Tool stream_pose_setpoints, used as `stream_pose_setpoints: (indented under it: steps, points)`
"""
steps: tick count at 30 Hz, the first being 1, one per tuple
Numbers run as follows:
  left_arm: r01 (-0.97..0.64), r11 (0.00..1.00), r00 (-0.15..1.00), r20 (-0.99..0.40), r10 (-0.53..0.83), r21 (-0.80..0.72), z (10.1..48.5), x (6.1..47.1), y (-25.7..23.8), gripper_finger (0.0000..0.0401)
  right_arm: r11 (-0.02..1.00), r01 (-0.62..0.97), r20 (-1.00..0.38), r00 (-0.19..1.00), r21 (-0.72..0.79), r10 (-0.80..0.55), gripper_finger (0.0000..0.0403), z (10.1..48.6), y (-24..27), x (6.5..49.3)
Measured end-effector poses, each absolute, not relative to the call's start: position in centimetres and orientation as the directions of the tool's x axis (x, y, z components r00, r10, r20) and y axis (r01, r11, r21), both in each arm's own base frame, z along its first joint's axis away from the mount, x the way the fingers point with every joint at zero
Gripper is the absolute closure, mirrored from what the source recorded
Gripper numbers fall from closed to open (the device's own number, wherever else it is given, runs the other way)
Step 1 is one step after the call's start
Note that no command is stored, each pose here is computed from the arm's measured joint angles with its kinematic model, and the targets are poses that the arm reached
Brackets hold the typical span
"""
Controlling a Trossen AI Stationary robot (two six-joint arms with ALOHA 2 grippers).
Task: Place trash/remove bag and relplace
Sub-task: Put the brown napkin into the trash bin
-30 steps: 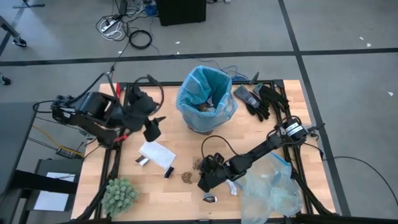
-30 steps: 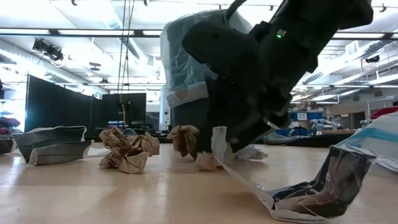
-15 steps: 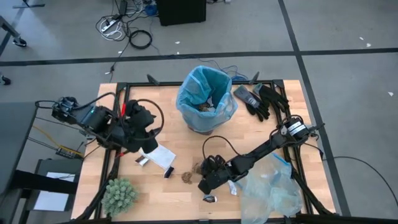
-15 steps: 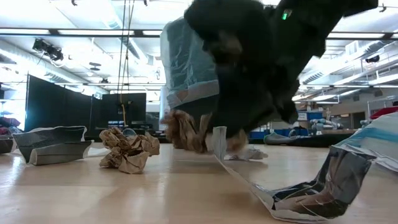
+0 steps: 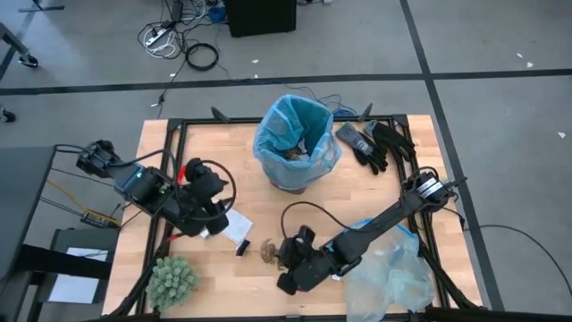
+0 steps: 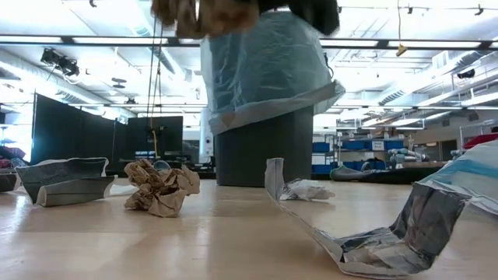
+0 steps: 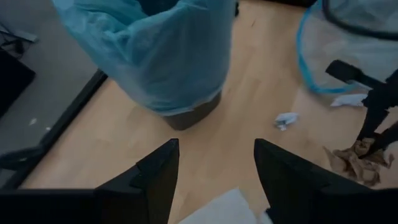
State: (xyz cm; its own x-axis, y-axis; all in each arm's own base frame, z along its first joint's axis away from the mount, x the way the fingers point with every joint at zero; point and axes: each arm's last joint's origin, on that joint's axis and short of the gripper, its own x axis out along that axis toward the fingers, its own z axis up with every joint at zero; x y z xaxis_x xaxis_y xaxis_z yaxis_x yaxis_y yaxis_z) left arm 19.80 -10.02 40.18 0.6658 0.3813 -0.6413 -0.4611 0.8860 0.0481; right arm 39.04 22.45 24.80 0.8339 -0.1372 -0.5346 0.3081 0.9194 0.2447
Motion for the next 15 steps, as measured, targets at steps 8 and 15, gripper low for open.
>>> stream_pose_setpoints:
  steps: [8, 15]
  points:
    - [-0.442, 0.897, 0.691, -0.631, 0.352, 0.017, 38.5, 20.4, -11.2, 0.0183, 0.959, 0.282, -0.54, 0.812, 0.028, -0.223, 0.0402, 31.7, 22.0, 38.8]
    - [-0.443, 0.897, 0.699, -0.626, 0.346, 0.001, 37.7, 21.0, -11.5, 0.0183, 0.954, 0.277, -0.436, 0.849, -0.115, -0.299, 0.0402, 37.3, 21.4, 38.2]
